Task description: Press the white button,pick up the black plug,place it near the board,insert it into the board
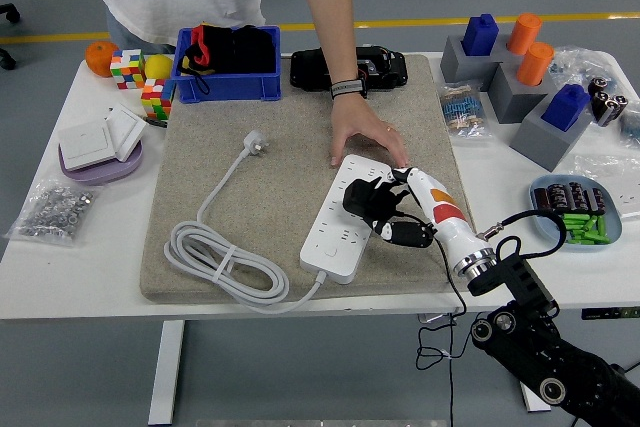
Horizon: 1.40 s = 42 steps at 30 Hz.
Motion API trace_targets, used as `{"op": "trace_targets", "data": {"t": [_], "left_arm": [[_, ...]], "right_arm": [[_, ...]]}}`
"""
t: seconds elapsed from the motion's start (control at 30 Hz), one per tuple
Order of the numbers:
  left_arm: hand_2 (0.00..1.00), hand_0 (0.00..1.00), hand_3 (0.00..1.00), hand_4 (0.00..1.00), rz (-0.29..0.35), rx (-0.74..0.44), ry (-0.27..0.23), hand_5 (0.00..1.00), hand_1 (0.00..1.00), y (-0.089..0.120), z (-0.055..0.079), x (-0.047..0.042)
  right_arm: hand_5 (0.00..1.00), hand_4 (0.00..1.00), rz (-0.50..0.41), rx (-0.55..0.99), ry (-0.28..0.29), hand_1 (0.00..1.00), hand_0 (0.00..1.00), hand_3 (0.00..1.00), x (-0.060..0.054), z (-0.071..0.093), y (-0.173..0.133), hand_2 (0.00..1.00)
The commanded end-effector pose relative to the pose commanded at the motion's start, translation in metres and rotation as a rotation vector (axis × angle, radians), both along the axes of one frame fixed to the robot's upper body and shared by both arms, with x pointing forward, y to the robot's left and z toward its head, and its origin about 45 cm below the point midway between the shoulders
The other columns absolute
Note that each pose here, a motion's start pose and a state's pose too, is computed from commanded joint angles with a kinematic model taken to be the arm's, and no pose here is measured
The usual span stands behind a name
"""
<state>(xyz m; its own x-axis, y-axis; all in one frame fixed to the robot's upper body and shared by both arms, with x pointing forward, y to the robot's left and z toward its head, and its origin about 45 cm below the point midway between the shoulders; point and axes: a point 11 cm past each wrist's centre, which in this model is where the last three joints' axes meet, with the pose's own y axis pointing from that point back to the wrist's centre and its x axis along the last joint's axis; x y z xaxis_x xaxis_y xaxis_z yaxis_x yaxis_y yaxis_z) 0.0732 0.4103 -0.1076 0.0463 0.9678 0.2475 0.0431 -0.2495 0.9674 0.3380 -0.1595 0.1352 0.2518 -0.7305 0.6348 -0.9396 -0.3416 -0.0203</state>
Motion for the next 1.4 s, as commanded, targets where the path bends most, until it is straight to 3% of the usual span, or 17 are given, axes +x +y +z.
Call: {"op": "trace_targets", "data": {"t": [1.4], "left_arm": [[0.590,0.708,0.682,0.652,-0.002,-0.008,0.002,0.284,0.665,-0.004,-0.001,-0.0009]], "right_arm": [[0.002,0.721,0.008,-0.071,-0.019,0.293,0.446,0.397,0.001,-0.013,-0.006,0.285]]}}
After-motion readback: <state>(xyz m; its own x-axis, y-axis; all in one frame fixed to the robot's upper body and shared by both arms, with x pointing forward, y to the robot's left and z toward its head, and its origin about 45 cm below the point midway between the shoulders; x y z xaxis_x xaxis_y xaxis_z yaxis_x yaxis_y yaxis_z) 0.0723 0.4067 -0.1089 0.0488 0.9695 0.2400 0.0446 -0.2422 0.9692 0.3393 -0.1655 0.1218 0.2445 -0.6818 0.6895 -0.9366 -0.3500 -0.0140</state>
